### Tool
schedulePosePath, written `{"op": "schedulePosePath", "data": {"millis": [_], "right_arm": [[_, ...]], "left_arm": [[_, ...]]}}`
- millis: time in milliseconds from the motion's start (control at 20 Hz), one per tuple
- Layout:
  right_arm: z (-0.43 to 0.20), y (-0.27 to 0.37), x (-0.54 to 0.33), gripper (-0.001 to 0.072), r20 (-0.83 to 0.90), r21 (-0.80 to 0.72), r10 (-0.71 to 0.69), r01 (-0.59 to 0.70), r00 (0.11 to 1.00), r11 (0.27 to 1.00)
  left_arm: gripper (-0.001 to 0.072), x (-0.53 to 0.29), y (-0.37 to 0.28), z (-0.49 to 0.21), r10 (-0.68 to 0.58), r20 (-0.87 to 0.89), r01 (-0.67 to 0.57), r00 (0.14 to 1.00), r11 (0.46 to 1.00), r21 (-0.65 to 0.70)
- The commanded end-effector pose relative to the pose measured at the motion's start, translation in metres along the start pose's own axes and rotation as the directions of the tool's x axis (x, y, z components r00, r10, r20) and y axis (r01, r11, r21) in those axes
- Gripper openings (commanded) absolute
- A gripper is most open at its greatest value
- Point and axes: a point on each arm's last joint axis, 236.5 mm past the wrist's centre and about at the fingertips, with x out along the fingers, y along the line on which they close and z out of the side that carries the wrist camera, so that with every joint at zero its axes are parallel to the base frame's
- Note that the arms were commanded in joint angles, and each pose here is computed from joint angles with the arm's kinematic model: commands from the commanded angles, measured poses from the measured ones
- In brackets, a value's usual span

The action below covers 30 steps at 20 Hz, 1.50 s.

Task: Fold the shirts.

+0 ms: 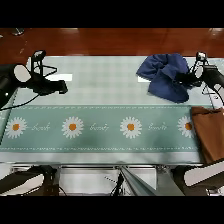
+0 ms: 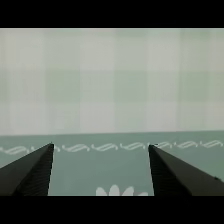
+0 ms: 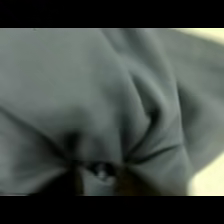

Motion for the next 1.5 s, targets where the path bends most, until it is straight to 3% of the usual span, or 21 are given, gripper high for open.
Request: {"op": "schedulePosePath", "data": {"millis": [0,150,300,500,600,750,900,1000,1100,1350,1450], "right_arm": [[-0.019,0.039,-0.010,0.0017,-0.119,0.010,0.176,-0.176,0.977,0.984],[0.039,0.067,-0.079,0.0017,-0.006,-0.035,0.277,-0.277,0.961,0.960],[0.115,0.089,-0.199,0.0016,0.247,-0.128,0.371,-0.349,0.895,0.928],[0.159,0.109,-0.396,0.0016,0.536,-0.329,0.493,-0.369,0.685,0.869],[0.153,0.111,-0.479,0.0016,0.624,-0.409,0.528,-0.335,0.576,0.849],[0.124,0.116,-0.577,0.0016,0.684,-0.498,0.589,-0.315,0.429,0.808],[0.088,0.123,-0.639,0.0016,0.685,-0.584,0.652,-0.290,0.325,0.758],[0.062,0.130,-0.641,0.0016,0.626,-0.619,0.691,-0.308,0.362,0.722],[0.026,0.151,-0.617,0.0016,0.456,-0.667,0.777,-0.411,0.435,0.621],[-0.068,0.245,-0.520,0.0016,0.043,-0.674,0.867,-0.626,0.496,0.392],[-0.115,0.288,-0.469,0.0016,-0.067,-0.649,0.843,-0.665,0.533,0.369]], "left_arm": [[0.0704,-0.007,0.014,-0.046,0.018,-0.197,-0.024,0.980,0.999,-0.027],[0.0705,-0.026,0.012,-0.057,0.017,-0.221,-0.021,0.975,1.000,-0.015],[0.0705,-0.068,0.005,-0.047,0.005,-0.096,-0.004,0.995,1.000,0.014],[0.0704,-0.148,-0.035,-0.042,-0.133,0.192,0.128,0.972,0.991,0.041],[0.0704,-0.186,-0.062,-0.055,-0.238,0.328,0.234,0.914,0.971,0.052],[0.0704,-0.201,-0.072,-0.087,-0.294,0.405,0.309,0.866,0.951,0.030],[0.0704,-0.179,-0.067,-0.114,-0.300,0.374,0.330,0.878,0.944,-0.019],[0.0704,-0.159,-0.067,-0.127,-0.308,0.325,0.341,0.894,0.939,-0.050],[0.0704,-0.141,-0.069,-0.136,-0.318,0.275,0.351,0.907,0.933,-0.076],[0.0704,-0.120,-0.066,-0.144,-0.304,0.209,0.330,0.929,0.939,-0.101],[0.0704,-0.114,-0.065,-0.149,-0.297,0.169,0.314,0.940,0.945,-0.090]]}}
